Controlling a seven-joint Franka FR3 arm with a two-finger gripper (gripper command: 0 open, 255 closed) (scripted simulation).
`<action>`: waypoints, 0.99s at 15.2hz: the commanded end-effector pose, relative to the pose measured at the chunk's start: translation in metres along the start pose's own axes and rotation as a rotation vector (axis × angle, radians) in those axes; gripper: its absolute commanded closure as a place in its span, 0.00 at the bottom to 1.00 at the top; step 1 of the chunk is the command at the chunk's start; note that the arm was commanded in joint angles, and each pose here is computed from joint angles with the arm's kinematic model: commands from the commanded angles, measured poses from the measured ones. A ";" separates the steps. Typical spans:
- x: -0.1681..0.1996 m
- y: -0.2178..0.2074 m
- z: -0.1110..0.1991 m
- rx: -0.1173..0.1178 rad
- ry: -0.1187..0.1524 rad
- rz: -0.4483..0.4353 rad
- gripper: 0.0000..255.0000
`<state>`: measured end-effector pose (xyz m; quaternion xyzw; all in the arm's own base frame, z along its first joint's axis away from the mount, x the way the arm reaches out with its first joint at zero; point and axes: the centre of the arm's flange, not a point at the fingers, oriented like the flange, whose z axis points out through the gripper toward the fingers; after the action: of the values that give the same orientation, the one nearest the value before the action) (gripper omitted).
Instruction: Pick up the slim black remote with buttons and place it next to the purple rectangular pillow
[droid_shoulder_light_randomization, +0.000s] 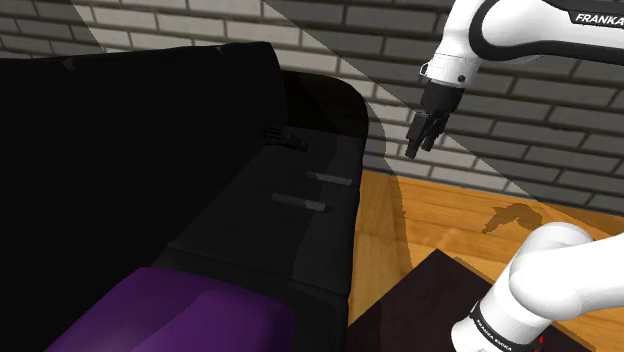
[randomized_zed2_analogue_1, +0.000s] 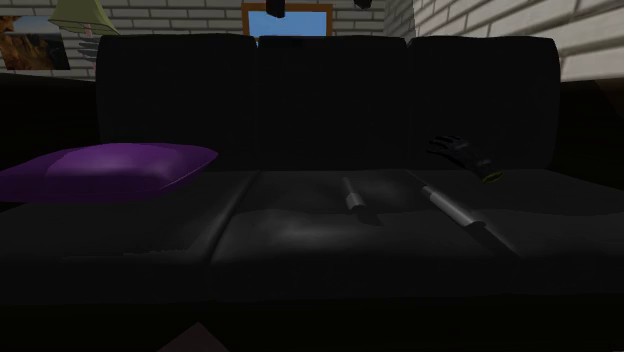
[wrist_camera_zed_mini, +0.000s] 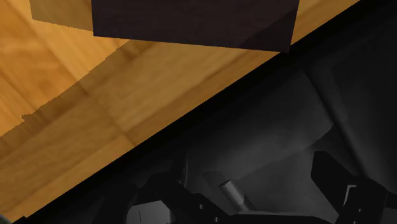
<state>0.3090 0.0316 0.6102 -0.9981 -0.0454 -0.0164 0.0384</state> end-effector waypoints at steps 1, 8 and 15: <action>0.000 0.000 0.000 0.000 0.000 0.000 0.00; 0.073 0.003 0.060 0.004 -0.018 -0.115 0.00; 0.146 -0.003 0.120 0.007 -0.036 -0.230 0.00</action>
<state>0.4436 0.0538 0.5040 -0.9876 -0.1517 -0.0032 0.0391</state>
